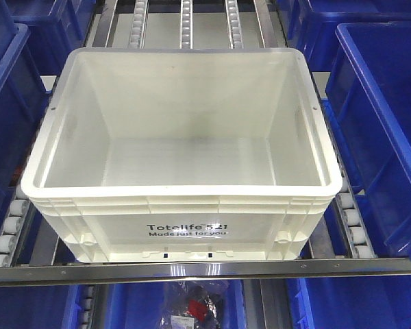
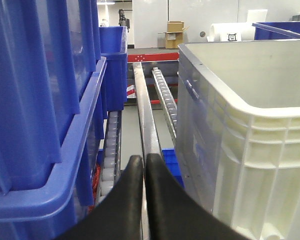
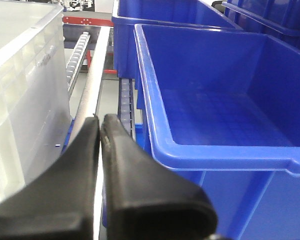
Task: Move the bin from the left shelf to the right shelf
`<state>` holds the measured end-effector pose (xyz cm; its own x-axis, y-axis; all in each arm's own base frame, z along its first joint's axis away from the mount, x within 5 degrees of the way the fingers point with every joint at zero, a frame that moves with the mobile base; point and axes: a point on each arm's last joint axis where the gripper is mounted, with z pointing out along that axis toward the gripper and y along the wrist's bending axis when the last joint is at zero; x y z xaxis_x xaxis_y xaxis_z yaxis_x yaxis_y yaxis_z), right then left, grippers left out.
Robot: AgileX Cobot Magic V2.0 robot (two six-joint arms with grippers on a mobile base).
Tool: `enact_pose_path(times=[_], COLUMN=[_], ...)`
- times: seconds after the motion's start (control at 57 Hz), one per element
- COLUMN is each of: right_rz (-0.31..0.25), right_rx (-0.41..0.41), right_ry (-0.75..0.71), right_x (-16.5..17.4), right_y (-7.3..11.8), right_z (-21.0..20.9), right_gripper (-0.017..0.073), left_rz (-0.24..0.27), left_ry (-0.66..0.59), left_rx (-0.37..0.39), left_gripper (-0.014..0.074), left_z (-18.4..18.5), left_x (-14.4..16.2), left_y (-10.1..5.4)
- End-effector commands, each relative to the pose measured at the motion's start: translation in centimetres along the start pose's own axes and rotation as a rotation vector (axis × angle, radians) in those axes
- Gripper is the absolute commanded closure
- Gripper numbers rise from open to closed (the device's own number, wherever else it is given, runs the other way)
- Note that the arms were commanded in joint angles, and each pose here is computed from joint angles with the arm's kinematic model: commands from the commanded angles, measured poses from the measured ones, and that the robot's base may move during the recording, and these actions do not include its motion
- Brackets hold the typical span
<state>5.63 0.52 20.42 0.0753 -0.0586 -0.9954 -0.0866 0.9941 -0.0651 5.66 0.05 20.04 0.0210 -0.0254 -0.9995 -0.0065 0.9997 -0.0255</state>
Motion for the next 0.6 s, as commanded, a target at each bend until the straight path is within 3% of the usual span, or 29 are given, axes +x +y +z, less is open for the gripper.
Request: enact_pose_path(times=[0.0, 0.579], right_rz=[-0.01, -0.01], right_rx=[0.0, 0.0], right_ry=[-0.064, -0.064], right_x=[-0.08, -0.08], right_y=[0.04, 0.04], right_z=[-0.05, -0.05], right_gripper=[0.0566, 0.0566], left_rz=[-0.011, -0.011], left_ry=[-0.067, -0.067], left_rx=[0.011, 0.011], left_gripper=[0.06, 0.06], left_z=[-0.06, -0.06], left_x=[-0.07, -0.07], left_y=[-0.06, -0.06])
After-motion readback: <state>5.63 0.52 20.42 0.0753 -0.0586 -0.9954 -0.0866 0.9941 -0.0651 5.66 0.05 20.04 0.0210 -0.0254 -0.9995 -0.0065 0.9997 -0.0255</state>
